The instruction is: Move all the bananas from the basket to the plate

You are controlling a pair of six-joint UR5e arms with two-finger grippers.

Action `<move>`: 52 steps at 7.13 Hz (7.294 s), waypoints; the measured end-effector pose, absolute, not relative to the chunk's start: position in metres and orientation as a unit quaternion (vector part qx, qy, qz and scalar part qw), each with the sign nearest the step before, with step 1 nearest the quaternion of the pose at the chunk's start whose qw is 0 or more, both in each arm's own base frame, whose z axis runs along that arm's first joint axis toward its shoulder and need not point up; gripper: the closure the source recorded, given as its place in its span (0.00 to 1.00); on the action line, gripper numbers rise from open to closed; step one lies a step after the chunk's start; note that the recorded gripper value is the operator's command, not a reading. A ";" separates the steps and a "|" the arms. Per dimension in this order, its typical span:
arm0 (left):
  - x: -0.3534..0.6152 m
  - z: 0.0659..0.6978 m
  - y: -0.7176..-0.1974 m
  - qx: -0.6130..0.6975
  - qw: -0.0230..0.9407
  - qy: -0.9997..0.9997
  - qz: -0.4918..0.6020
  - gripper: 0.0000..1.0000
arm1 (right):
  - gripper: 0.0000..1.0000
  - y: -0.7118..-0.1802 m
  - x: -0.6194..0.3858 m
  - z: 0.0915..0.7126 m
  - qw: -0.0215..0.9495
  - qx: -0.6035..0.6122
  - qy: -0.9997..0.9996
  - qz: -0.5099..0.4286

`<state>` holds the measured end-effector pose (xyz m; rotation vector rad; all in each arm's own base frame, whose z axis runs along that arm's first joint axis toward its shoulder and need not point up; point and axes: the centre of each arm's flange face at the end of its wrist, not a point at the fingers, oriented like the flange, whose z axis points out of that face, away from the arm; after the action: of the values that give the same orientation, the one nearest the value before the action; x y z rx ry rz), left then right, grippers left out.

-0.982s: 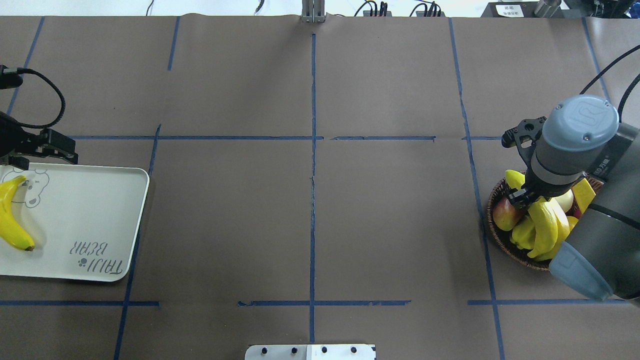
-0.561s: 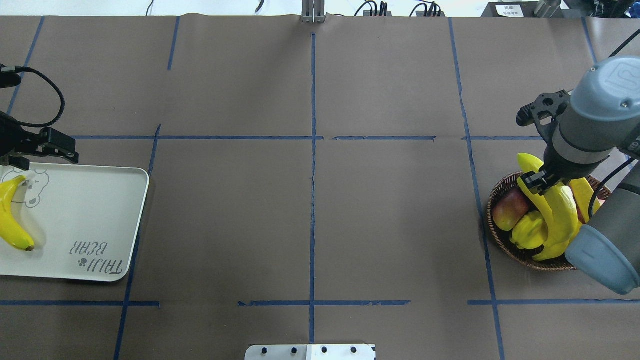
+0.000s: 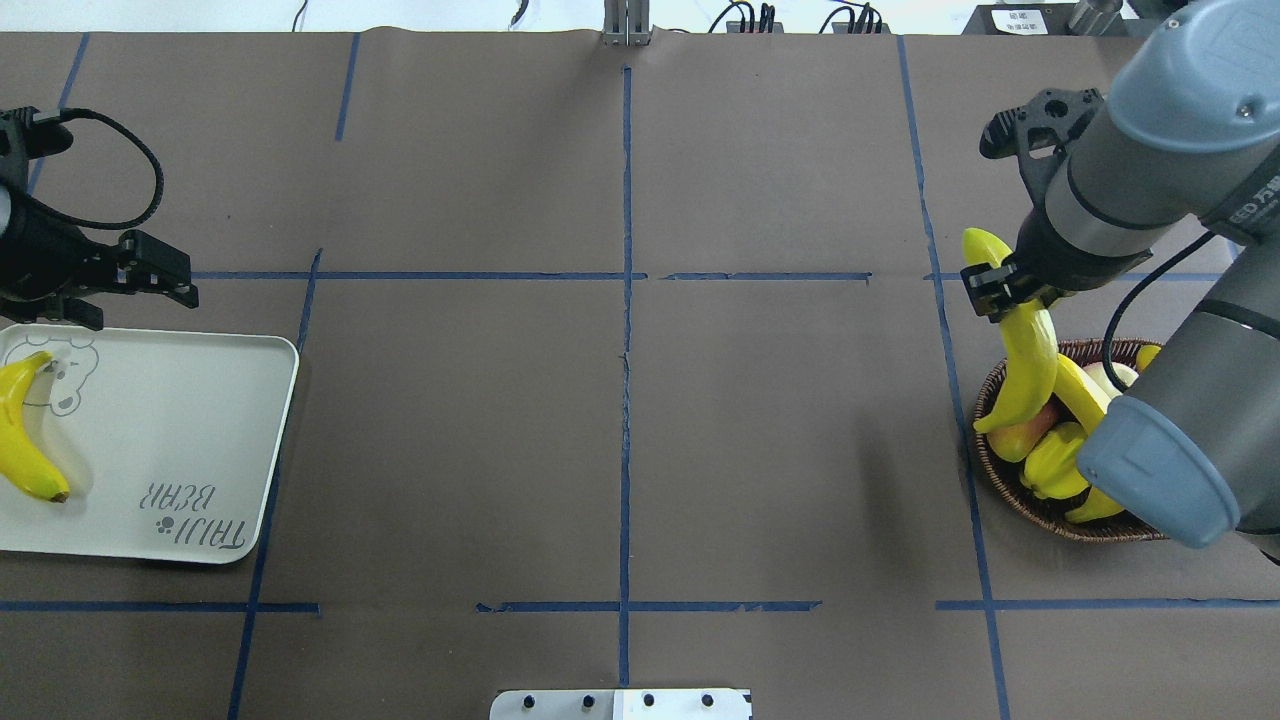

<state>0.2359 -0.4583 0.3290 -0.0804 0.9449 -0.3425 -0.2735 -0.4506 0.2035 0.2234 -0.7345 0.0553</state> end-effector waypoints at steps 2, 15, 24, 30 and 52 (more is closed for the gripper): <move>0.268 0.271 -0.459 -0.101 0.836 0.484 -0.237 0.00 | 1.00 -0.458 -0.266 0.155 0.878 0.191 -0.423 0.118; 0.397 0.083 -0.498 -0.391 0.477 0.541 -0.571 0.00 | 1.00 -0.384 -0.366 0.060 0.758 0.429 -0.429 0.241; 0.435 0.036 -0.461 -0.419 0.454 0.553 -0.558 1.00 | 0.31 -0.384 -0.367 0.055 0.754 0.430 -0.433 0.243; 0.428 0.039 -0.467 -0.419 0.447 0.558 -0.559 1.00 | 0.00 -0.379 -0.359 0.057 0.753 0.423 -0.442 0.241; 0.214 0.588 -0.430 0.150 0.947 0.271 -0.085 0.52 | 0.00 -0.396 -0.253 0.184 0.919 0.125 -0.371 0.052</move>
<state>0.2138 -0.4296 0.5877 0.3045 0.5508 -0.1732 -0.2532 -0.3956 0.1844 0.2562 -0.7617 0.1070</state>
